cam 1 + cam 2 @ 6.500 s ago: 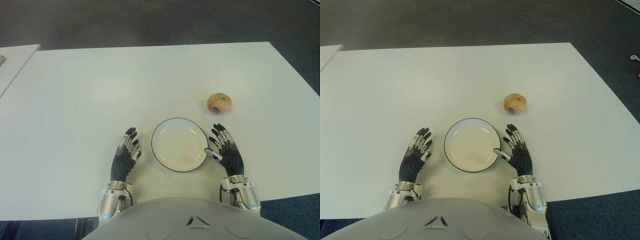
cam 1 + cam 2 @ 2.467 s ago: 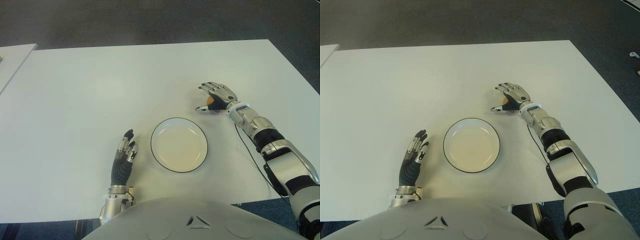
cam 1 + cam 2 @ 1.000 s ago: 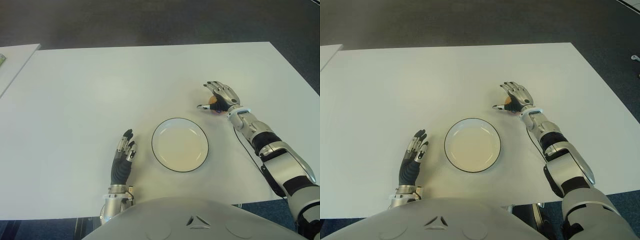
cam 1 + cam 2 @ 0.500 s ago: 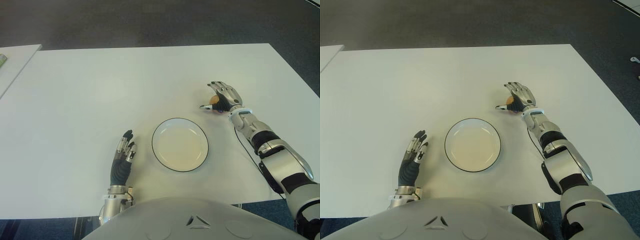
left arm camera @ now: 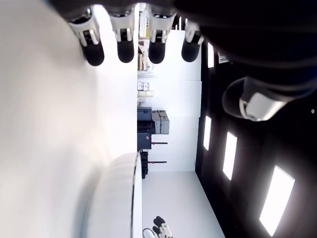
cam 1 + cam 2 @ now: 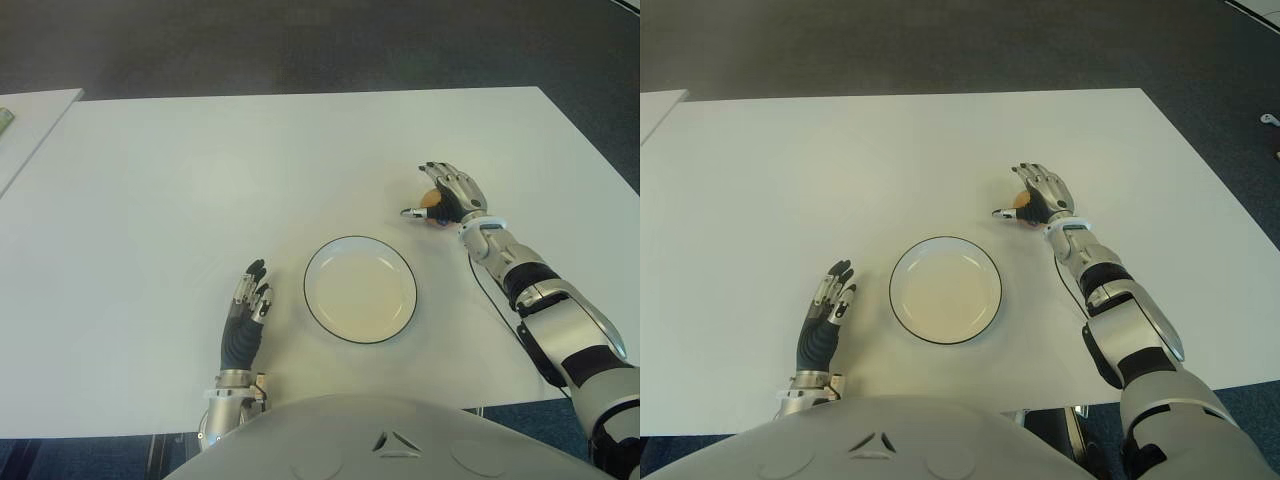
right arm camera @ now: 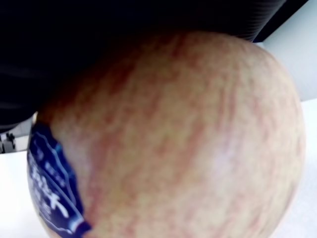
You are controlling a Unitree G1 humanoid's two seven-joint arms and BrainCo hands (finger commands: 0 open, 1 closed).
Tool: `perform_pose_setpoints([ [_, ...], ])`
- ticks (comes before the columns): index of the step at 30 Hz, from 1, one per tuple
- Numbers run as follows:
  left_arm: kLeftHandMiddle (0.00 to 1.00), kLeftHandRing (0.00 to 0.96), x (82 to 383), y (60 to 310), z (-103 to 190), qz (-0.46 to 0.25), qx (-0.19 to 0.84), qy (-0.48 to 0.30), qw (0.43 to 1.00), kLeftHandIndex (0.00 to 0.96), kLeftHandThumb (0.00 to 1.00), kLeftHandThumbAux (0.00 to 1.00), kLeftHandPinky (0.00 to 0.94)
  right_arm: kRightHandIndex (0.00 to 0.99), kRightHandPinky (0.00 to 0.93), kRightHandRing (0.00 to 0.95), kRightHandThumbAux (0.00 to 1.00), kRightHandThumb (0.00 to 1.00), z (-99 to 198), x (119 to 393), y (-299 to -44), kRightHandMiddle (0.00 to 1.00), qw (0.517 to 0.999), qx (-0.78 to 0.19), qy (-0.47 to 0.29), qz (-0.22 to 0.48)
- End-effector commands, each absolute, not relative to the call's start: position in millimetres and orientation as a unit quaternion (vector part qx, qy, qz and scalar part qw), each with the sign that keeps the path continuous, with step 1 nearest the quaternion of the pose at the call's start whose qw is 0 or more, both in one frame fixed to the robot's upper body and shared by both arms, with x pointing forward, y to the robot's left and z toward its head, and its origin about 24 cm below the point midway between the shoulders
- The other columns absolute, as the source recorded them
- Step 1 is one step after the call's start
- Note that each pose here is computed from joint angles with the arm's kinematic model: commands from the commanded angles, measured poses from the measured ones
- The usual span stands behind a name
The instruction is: Put the apples into the plate.
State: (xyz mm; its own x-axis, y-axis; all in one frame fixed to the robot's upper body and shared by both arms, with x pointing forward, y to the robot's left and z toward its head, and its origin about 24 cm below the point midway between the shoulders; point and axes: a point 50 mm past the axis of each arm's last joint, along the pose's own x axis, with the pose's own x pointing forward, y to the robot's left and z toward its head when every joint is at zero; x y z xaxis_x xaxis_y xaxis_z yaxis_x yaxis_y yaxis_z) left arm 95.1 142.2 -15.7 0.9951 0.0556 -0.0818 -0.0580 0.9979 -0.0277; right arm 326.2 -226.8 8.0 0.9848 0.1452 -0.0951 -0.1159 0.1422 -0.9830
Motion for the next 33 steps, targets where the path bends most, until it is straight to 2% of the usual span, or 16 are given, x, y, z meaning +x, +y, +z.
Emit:
perform_pose_setpoints([
  [1, 0.000, 0.000, 93.4, 140.4, -19.0, 0.024, -0.021, 0.049, 0.998, 0.000, 0.038, 0.374, 0.000, 0.053, 0.091, 0.040, 0.364, 0.259, -45.9, 282.1, -244.0, 0.046, 0.730, -0.660, 0.114, 0.135],
  [22, 0.000, 0.000, 94.0, 138.8, -18.3, 0.008, -0.024, 0.041, 0.999, 0.000, 0.040, 0.346, 0.000, 0.061, 0.114, 0.062, 0.428, 0.252, -48.3, 286.3, -241.6, 0.062, 0.701, -0.682, 0.142, 0.152],
  [33, 0.000, 0.000, 95.2, 138.9, -10.9, -0.011, -0.018, 0.034, 0.999, 0.000, 0.030, 0.324, 0.000, 0.061, 0.127, 0.073, 0.423, 0.216, -44.8, 290.8, -241.4, 0.069, 0.698, -0.686, 0.144, 0.150],
])
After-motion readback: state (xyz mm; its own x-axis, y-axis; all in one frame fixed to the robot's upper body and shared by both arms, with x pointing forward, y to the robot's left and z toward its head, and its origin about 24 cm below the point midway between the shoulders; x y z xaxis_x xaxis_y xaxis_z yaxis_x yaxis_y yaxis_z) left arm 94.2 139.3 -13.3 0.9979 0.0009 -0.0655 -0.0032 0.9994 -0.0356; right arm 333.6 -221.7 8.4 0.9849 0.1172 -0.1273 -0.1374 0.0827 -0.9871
